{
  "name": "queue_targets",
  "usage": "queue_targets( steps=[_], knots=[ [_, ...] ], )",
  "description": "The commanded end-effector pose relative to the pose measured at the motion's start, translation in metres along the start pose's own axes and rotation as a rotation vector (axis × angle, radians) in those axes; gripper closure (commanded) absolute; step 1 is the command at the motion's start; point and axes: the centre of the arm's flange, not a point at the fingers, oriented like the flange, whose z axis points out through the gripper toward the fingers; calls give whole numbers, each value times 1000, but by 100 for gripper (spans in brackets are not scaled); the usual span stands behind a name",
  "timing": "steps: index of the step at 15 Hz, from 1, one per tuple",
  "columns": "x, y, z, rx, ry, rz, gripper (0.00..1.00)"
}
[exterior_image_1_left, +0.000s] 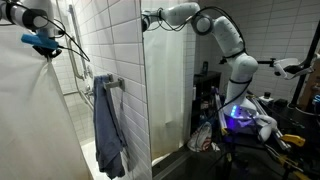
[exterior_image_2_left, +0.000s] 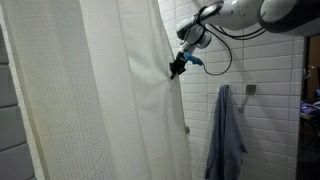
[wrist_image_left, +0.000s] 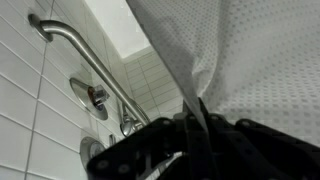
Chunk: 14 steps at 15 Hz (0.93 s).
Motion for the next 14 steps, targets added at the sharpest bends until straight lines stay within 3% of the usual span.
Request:
queue_targets(
  steps=[1,14],
  knots=[
    [21,15,-12,-18,11,34,100],
    [18,43,-20,-65,43,124,100]
  ],
)
